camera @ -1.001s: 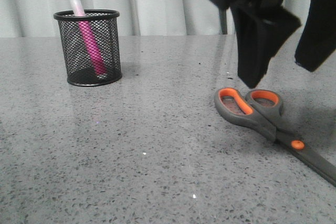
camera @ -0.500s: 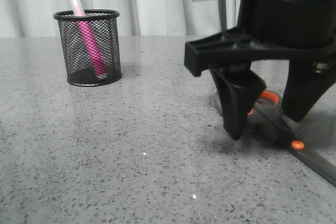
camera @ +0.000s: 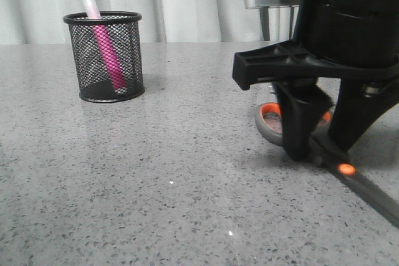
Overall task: Put pen and scissors into bin
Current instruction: 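Lower the right gripper onto the grey-and-orange scissors handles and grasp, then lift the scissors with the right gripper and carry toward the cup, then lower the scissors blades-first into the cup and open the right gripper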
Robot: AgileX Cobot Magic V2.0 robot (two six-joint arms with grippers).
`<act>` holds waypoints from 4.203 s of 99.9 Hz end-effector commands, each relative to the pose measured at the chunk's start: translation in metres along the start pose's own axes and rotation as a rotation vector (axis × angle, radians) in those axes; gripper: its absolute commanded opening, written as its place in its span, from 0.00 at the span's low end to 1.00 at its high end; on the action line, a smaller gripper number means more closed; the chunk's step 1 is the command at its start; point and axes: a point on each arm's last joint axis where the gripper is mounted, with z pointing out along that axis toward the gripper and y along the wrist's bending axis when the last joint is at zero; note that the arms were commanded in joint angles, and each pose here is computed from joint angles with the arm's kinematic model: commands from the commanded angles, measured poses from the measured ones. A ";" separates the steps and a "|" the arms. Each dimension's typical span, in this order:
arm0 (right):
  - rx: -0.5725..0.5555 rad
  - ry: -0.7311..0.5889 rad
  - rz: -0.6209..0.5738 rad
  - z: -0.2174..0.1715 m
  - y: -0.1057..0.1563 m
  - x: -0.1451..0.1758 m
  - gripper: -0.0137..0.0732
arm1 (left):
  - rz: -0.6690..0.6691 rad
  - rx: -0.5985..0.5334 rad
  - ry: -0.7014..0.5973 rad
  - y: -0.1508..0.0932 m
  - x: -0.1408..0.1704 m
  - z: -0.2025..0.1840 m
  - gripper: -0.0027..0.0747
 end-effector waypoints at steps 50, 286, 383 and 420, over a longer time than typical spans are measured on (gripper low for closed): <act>-0.204 -0.655 -0.088 -0.130 0.021 -0.062 0.07 | -0.014 -0.021 -0.100 0.002 -0.015 -0.003 0.40; -0.138 -1.260 -0.340 -0.167 -0.047 0.095 0.09 | 0.008 -0.466 -0.109 0.009 0.110 -0.102 0.02; -0.056 -1.381 -0.236 -0.136 -0.107 0.214 0.09 | -0.007 -0.461 -0.063 0.010 0.122 -0.096 0.02; -0.056 -1.381 -0.236 -0.136 -0.107 0.214 0.09 | 0.115 -0.468 -0.003 0.010 0.165 -0.068 0.02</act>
